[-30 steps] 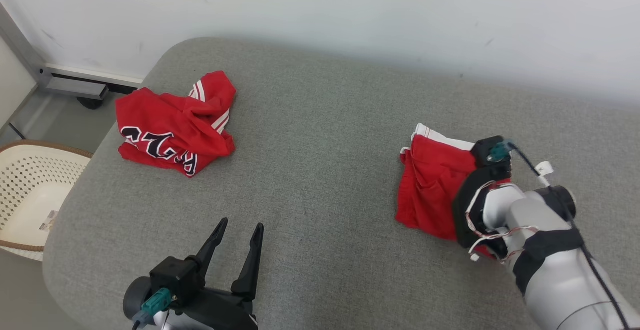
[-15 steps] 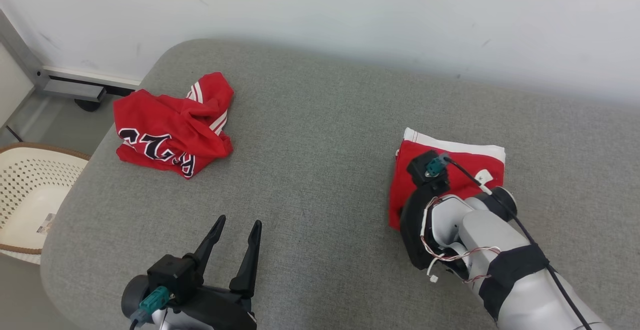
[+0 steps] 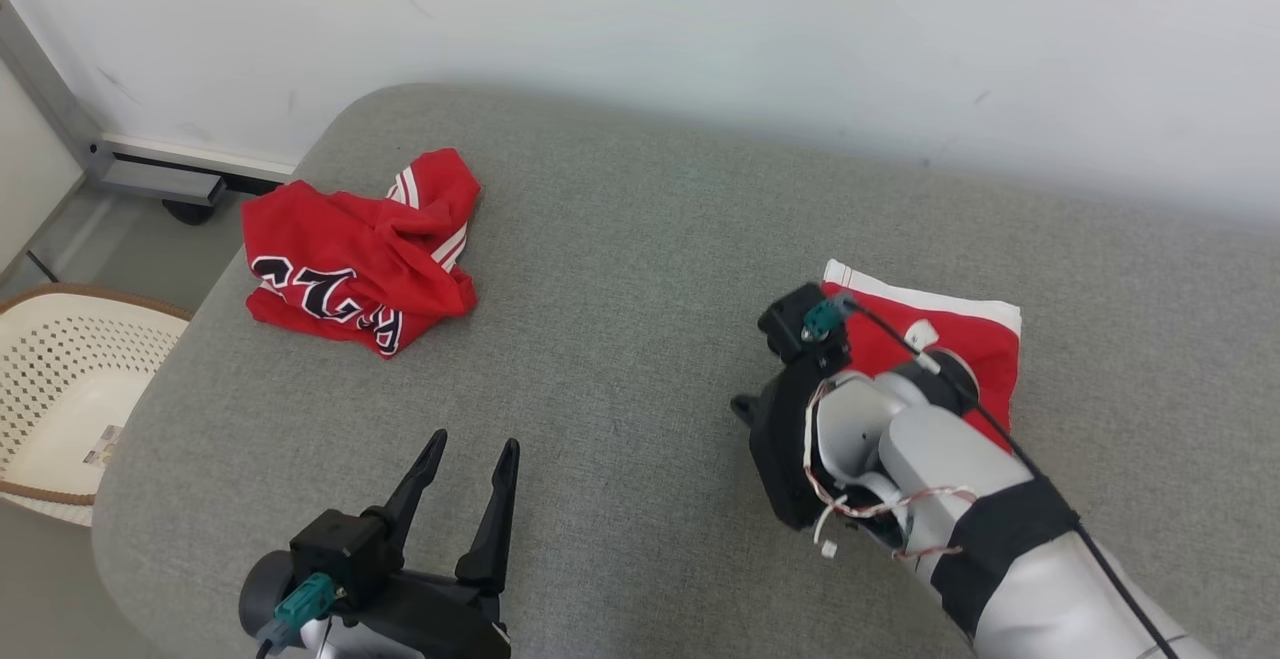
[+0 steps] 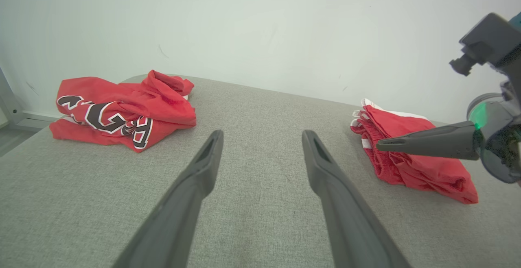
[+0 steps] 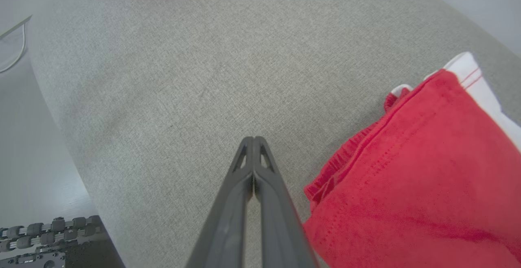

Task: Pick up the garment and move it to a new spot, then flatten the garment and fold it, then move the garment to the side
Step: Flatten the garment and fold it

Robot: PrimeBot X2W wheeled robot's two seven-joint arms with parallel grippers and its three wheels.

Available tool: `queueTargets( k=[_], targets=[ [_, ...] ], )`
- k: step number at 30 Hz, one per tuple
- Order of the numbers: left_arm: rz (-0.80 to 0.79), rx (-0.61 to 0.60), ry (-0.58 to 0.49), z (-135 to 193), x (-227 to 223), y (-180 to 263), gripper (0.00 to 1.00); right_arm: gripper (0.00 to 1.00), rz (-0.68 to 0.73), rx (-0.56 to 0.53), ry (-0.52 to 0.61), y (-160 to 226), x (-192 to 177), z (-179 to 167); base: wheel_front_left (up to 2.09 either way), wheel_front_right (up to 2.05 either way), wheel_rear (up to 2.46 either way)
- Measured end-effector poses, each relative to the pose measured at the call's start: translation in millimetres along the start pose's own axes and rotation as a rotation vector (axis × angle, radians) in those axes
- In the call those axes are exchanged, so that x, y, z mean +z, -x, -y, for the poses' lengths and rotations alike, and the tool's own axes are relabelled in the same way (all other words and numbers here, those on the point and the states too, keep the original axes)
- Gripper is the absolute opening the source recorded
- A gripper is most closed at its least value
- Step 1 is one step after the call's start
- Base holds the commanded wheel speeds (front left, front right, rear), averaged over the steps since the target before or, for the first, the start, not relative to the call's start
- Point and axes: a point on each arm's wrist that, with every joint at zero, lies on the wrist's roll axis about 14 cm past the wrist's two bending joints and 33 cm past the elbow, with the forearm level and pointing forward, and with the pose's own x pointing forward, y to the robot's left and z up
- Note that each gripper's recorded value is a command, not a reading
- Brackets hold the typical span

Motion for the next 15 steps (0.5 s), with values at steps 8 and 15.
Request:
queueTargets(
  k=[8,15],
  targets=[
    [0.006,-0.003,-0.004,0.7,1.8,0.0,1.0,1.0,0.075,-0.086,-0.025,17.0,34.9,30.6,0.0,0.0,0.0],
    [0.002,-0.03,-0.007,8.6,-0.1,-2.1,1.0,1.0,0.054,-0.248,-0.1,41.7,31.8,85.2,0.0,0.0,0.0]
  ],
)
